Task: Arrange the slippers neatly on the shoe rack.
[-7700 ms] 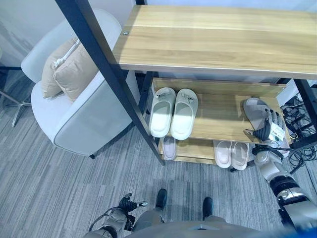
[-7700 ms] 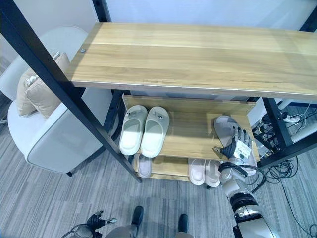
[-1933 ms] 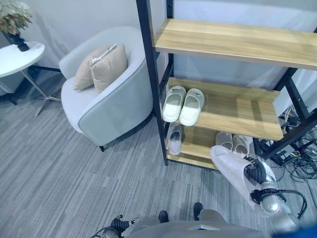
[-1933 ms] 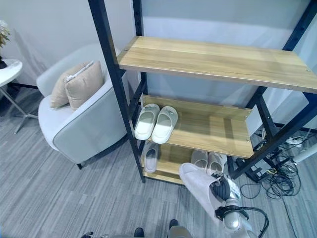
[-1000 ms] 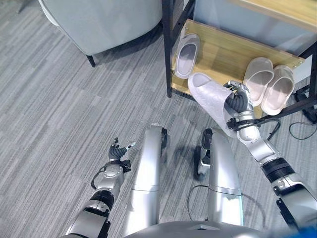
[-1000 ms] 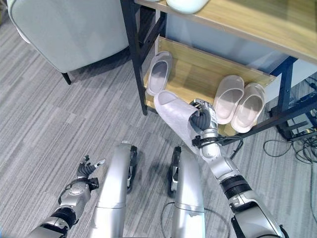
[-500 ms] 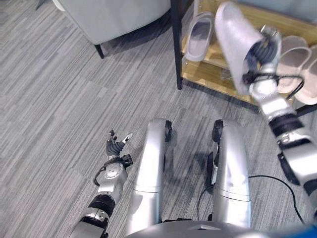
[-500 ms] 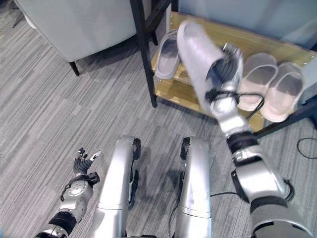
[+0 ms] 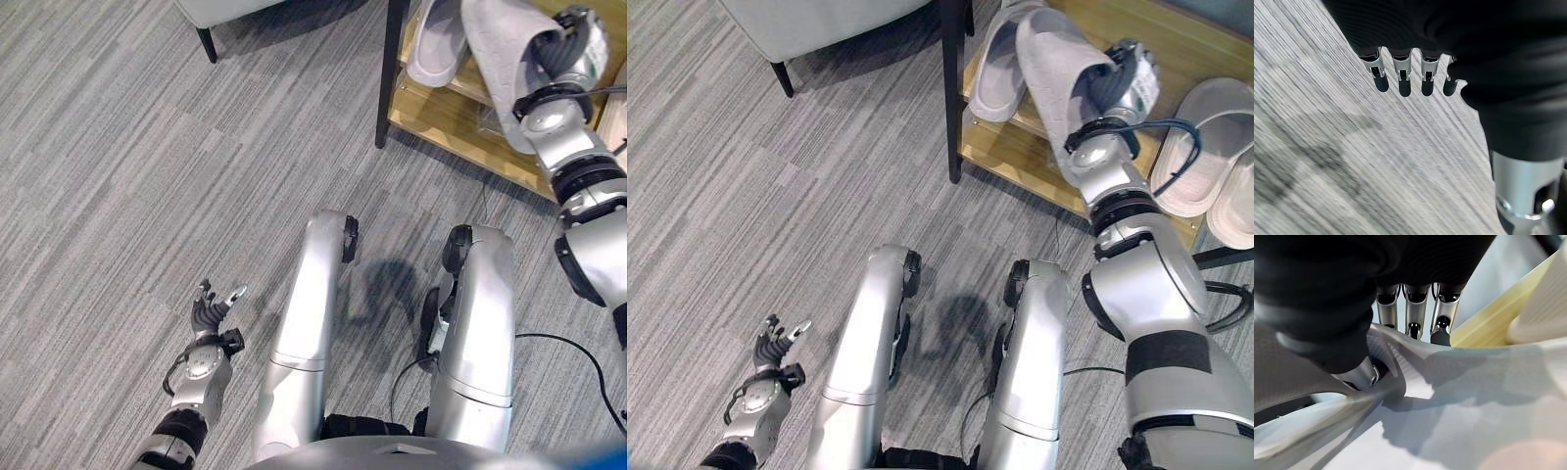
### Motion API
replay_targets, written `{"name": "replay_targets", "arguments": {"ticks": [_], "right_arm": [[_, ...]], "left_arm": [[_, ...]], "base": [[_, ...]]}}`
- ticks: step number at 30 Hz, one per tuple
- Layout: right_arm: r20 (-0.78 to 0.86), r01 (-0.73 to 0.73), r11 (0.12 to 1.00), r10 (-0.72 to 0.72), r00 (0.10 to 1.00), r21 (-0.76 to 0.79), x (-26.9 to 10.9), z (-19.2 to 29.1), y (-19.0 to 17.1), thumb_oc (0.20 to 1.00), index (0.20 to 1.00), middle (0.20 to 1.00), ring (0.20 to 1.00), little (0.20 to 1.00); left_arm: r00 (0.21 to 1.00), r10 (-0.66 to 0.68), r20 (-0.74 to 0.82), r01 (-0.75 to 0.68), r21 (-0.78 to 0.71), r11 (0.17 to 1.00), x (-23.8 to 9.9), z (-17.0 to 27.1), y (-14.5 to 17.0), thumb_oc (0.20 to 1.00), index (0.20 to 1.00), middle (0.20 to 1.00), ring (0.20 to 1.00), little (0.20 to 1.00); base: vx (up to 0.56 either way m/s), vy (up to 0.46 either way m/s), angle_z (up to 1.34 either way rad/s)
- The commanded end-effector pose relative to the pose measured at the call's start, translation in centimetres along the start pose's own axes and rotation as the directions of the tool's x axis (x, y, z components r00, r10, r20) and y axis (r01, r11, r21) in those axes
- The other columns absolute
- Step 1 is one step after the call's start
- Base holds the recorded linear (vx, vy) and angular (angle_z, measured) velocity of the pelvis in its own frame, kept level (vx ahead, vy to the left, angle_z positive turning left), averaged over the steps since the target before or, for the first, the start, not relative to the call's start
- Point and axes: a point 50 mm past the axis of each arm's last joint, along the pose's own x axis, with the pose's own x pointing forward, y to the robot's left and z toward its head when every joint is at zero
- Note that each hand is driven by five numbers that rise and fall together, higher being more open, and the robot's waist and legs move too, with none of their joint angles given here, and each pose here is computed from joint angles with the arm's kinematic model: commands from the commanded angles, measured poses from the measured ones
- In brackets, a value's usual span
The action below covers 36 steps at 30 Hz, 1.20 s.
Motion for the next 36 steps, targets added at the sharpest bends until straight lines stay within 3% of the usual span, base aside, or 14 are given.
{"name": "replay_targets", "arguments": {"ticks": [1,11,12,19,25,36], "right_arm": [[-0.001,0.131,0.968,-0.134,0.991,0.214,1.7,2.2,-2.9,0.2,0.2,0.2,0.2,0.2],[-0.097,0.213,0.938,-0.194,0.976,0.274,3.1,1.4,-5.9,0.216,0.216,0.216,0.216,0.216],[-0.093,0.199,0.942,-0.18,0.979,0.272,3.3,1.8,-5.9,1.0,1.0,1.0,1.0,1.0],[-0.151,0.176,0.926,-0.132,0.98,0.334,3.0,1.8,-4.8,1.0,1.0,1.0,1.0,1.0],[-0.158,0.159,0.93,-0.112,0.981,0.33,2.8,1.6,-4.4,1.0,1.0,1.0,1.0,1.0],[-0.253,0.057,0.989,-0.02,0.967,0.14,1.1,-2.8,-2.5,1.0,1.0,1.0,1.0,1.0]], "left_arm": [[0.999,0.005,0.038,-0.003,-0.034,0.999,-0.3,0.4,0.9,1.0,1.0,1.0,1.0,1.0],[0.999,-0.014,0.032,0.014,-0.011,1.0,-0.6,0.0,1.7,1.0,1.0,1.0,1.0,1.0],[0.999,0.004,0.032,-0.003,-0.016,1.0,-0.5,0.0,2.3,1.0,1.0,1.0,1.0,1.0],[0.997,0.036,-0.07,-0.038,-0.021,0.999,-1.1,-2.2,3.2,1.0,1.0,1.0,1.0,1.0],[0.994,-0.018,-0.11,0.023,0.046,0.999,-1.2,-3.0,3.2,1.0,1.0,1.0,1.0,1.0],[0.985,-0.018,-0.172,0.03,0.071,0.997,-1.5,-4.1,3.1,1.0,1.0,1.0,1.0,1.0]], "base": [[0.0,0.0,0.0],[0.0,-0.011,0.05],[0.0,0.0,0.0],[0.0,0.0,0.0],[-0.01,0.011,0.0],[-0.01,0.001,-0.01]]}}
